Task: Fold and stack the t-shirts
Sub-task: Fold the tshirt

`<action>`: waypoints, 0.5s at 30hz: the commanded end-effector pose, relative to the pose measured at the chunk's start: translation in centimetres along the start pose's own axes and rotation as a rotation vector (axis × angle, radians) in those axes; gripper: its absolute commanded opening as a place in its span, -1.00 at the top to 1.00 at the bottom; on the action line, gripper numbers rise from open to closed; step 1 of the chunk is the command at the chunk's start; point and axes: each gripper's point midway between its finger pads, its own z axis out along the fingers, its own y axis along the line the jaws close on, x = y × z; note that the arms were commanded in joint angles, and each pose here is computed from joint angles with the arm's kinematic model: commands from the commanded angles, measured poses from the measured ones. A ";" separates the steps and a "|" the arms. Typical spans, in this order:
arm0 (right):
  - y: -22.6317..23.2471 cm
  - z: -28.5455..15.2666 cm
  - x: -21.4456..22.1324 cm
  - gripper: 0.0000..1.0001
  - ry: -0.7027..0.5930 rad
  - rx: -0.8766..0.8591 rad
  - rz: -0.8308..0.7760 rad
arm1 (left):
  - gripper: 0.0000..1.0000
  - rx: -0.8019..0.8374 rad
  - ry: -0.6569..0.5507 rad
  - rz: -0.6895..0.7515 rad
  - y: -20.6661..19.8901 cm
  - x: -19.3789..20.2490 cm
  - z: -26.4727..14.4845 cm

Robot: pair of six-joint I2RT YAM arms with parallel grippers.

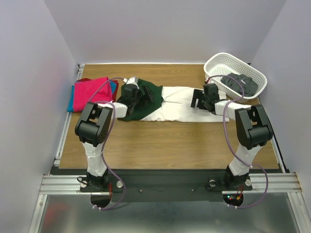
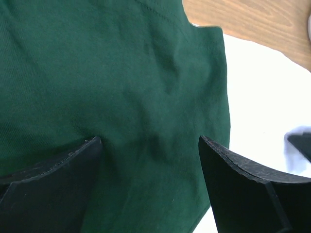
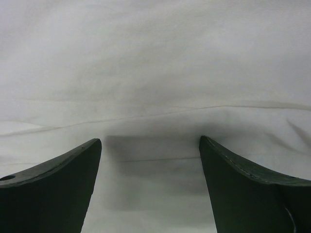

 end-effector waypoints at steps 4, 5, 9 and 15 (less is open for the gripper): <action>0.8 -2.8 8.9 -0.75 0.255 -0.069 0.076 | -0.86 0.005 0.039 0.062 -0.4 -1.6 2.0; 0.9 -3.3 9.5 -0.75 0.265 -0.075 0.082 | -0.87 -0.002 0.038 0.065 -0.4 -1.8 2.1; 2.3 -5.2 9.9 -0.75 0.272 -0.121 0.072 | -0.86 -0.001 0.029 0.081 -1.0 -3.3 3.2; 4.7 -7.5 13.0 -0.71 0.347 -0.205 0.053 | -0.86 -0.004 0.029 0.098 -1.6 -4.6 4.8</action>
